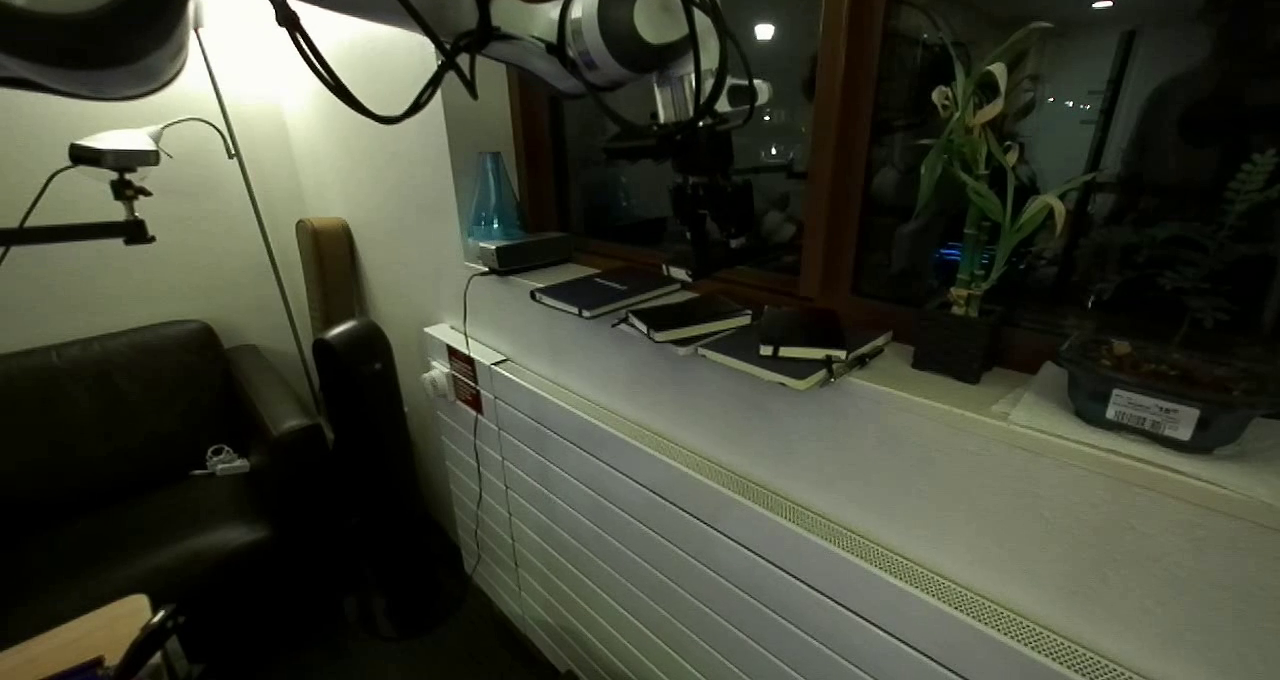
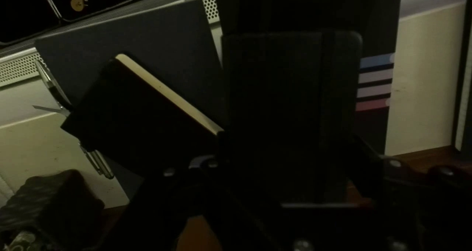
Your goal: Move the top book on the left to the book on the right.
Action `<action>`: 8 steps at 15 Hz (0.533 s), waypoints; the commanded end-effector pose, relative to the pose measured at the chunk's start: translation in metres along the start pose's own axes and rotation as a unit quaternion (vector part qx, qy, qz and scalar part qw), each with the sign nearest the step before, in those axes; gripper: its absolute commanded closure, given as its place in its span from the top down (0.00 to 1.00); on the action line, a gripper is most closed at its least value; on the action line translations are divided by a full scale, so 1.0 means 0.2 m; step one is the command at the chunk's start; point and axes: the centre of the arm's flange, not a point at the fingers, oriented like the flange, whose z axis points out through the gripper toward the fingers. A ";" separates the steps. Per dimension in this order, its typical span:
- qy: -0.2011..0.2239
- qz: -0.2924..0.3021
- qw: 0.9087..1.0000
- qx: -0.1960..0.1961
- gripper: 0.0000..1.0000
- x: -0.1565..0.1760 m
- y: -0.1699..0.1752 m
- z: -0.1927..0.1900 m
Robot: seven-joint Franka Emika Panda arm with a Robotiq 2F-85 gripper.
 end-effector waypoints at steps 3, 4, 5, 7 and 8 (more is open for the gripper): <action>-0.003 0.011 1.000 0.001 1.00 0.05 -0.02 -0.03; -0.001 0.010 1.000 0.002 1.00 0.04 -0.02 -0.04; 0.002 0.009 1.000 0.003 1.00 0.04 -0.03 -0.06; 0.010 0.002 1.000 0.004 1.00 0.01 -0.05 -0.10; 0.016 -0.004 1.000 0.003 1.00 -0.01 -0.07 -0.12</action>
